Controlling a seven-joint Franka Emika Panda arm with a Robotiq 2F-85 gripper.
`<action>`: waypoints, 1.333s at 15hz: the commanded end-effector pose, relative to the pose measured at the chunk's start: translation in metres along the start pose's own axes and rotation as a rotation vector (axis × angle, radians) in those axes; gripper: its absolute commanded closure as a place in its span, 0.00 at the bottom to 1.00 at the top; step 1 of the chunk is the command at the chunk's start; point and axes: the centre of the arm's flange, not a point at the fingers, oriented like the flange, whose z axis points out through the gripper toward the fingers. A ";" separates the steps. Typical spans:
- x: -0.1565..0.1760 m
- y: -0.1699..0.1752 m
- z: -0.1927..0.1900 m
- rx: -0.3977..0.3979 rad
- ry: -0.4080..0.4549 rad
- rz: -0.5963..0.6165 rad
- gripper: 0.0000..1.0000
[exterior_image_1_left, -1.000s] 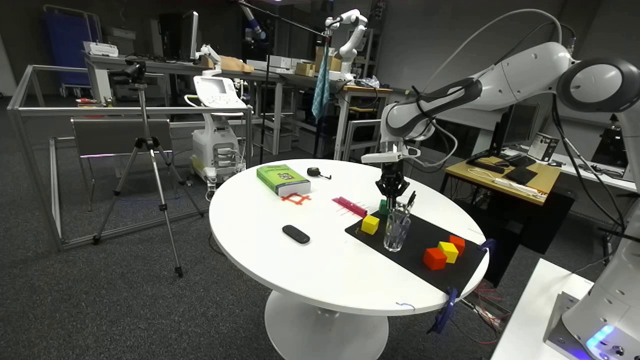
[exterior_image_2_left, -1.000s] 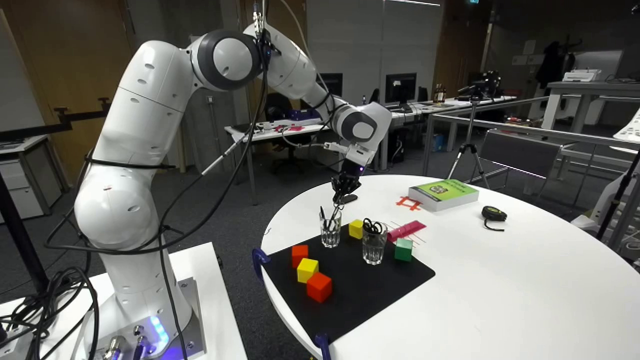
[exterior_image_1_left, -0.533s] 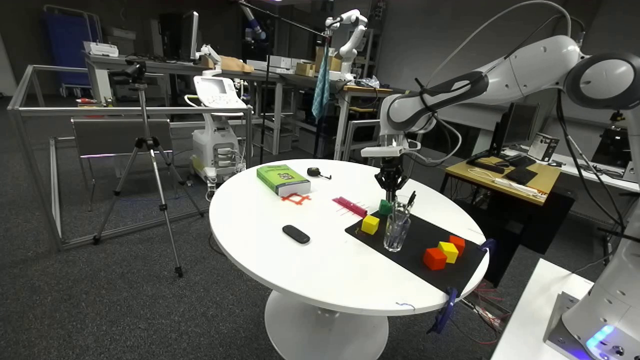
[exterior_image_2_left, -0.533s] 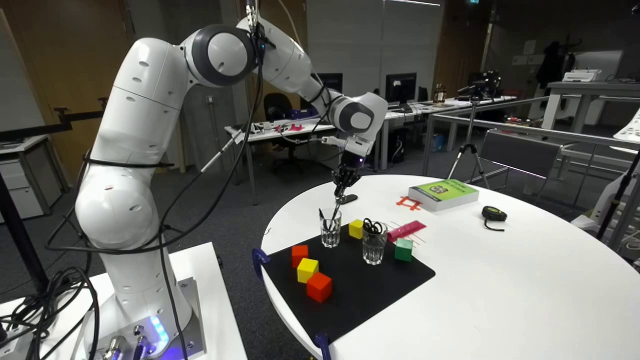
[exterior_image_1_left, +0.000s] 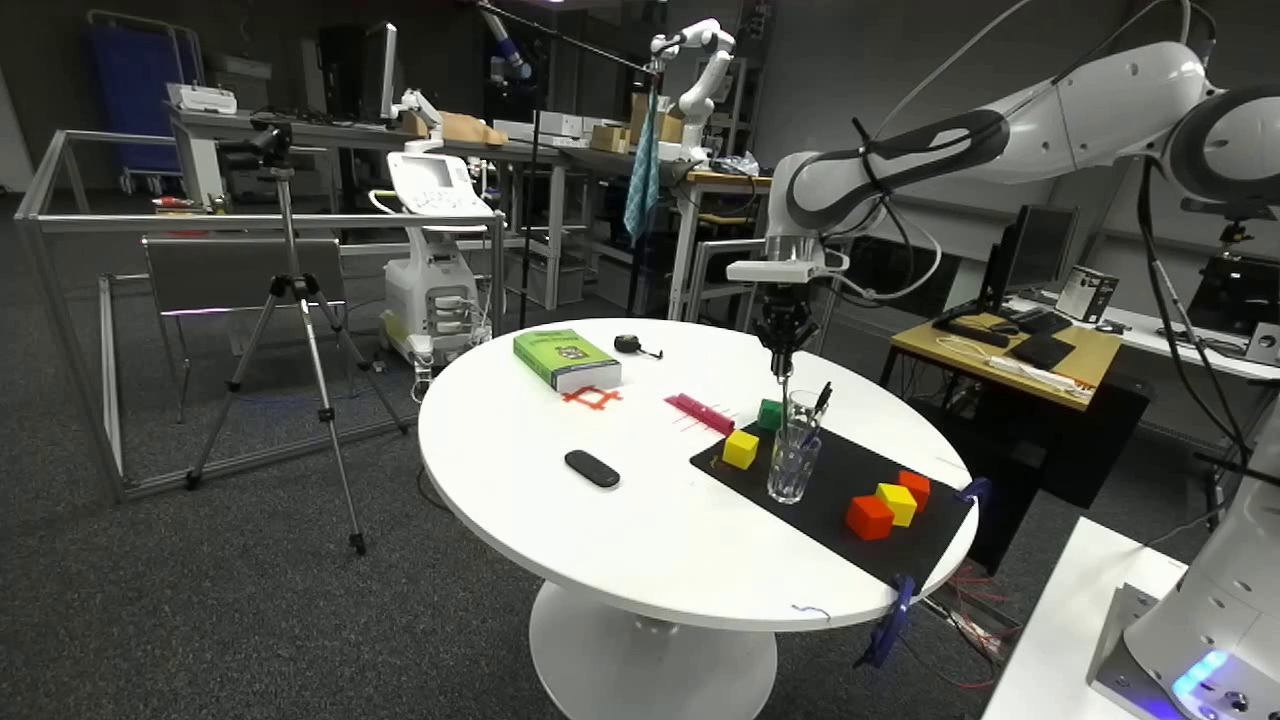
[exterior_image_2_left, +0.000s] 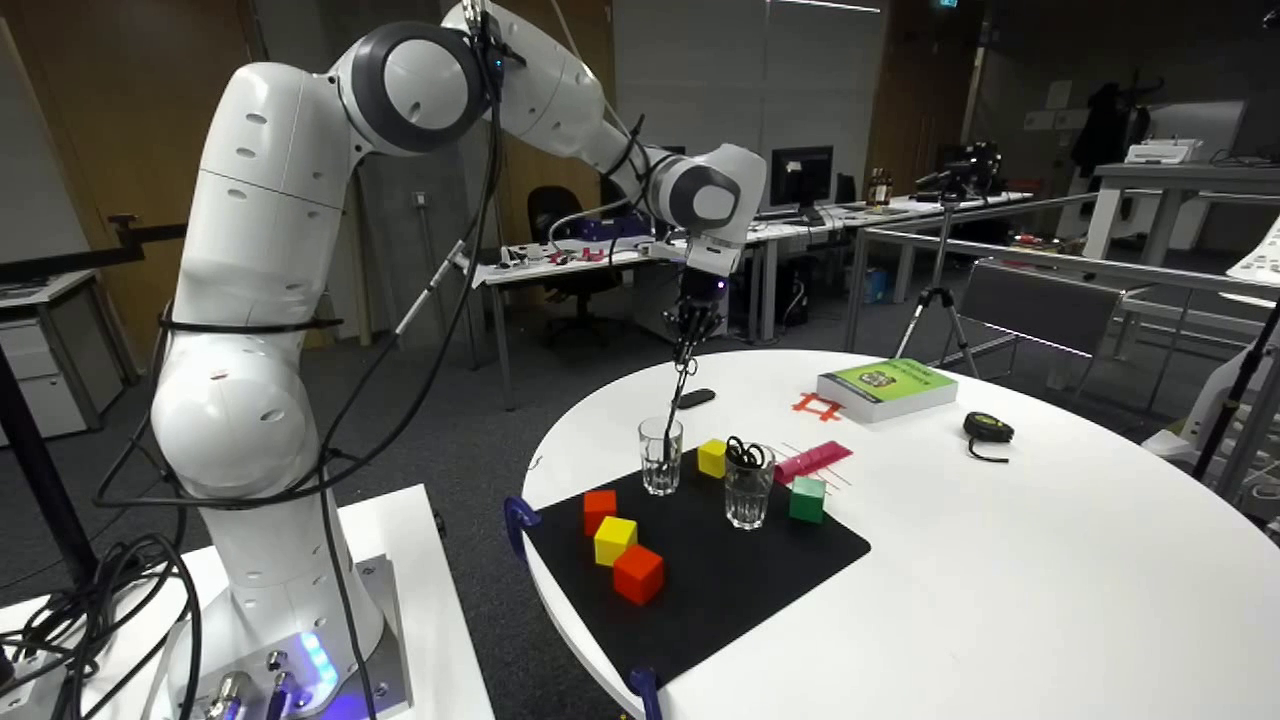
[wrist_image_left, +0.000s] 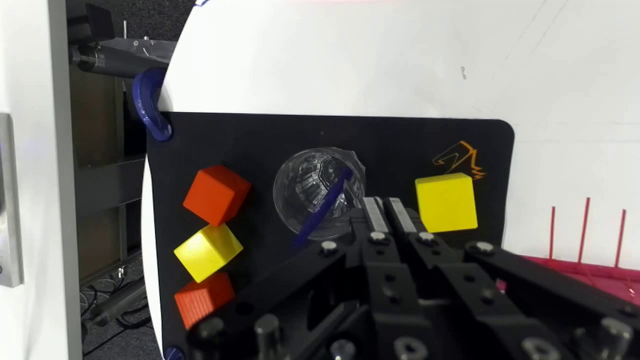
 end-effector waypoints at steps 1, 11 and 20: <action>-0.001 0.029 -0.033 0.047 0.002 -0.023 0.99; 0.021 0.051 -0.071 0.161 0.066 -0.041 0.99; 0.084 0.048 -0.090 0.258 0.073 -0.040 0.99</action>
